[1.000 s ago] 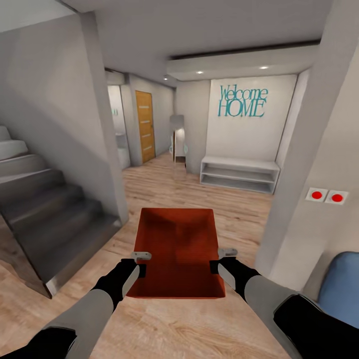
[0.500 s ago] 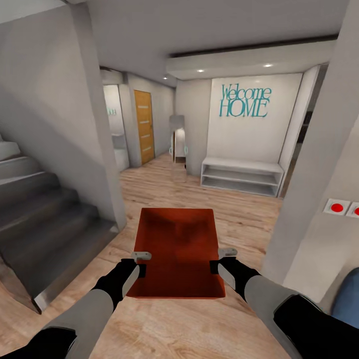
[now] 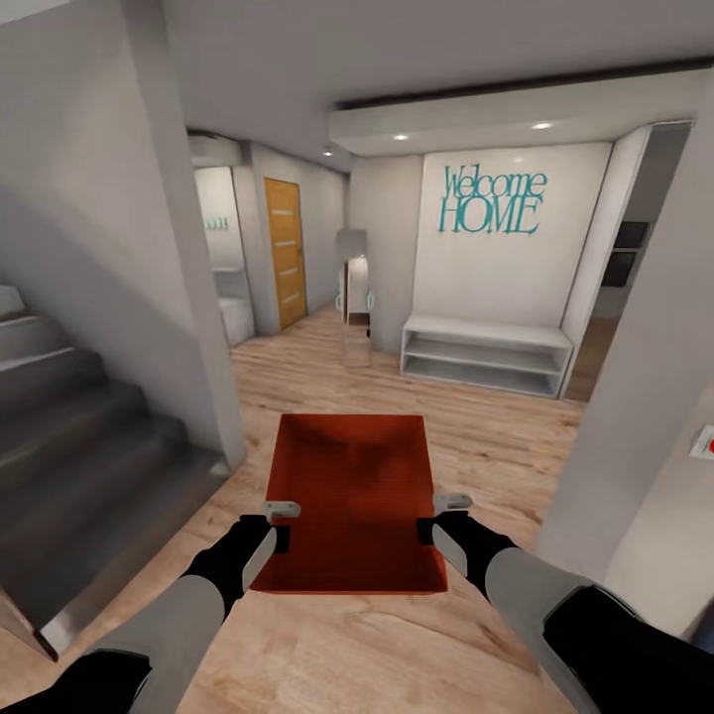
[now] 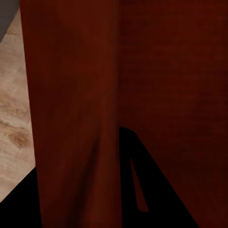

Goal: Move the two storage containers from the living room to the garage. In the garage, place one container on the floor and stack the other container on top of it (either order is fine).

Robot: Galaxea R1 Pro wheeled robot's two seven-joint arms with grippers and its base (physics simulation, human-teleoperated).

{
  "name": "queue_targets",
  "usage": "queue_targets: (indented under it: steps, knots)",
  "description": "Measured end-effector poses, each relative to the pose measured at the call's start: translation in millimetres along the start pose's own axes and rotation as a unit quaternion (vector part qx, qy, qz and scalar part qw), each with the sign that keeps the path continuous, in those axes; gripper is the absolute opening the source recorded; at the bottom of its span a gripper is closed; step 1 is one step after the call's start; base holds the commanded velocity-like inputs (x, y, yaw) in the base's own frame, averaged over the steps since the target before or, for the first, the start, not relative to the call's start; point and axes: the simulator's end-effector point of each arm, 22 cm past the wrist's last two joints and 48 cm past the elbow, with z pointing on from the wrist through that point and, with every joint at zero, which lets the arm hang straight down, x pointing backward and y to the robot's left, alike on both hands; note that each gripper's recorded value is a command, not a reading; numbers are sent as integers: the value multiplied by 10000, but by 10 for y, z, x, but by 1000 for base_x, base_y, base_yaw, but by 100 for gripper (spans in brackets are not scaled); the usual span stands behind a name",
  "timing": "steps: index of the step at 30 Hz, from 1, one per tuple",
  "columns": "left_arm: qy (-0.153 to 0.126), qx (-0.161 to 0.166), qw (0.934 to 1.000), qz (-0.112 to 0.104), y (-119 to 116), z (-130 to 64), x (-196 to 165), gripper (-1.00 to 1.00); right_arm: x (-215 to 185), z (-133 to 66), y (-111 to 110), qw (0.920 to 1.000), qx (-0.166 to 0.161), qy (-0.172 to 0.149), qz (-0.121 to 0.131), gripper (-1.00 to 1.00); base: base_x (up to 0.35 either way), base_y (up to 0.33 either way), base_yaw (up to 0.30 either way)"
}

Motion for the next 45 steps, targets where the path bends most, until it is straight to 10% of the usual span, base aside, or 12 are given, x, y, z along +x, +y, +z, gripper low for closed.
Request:
queue_targets:
  steps: [45]
  knots:
    - [-32, 57, 9999, -138, -17, 44, 66, -100, -27, -7, -11, 9999, 66, -41, -117, -100, 322, 0, 0]
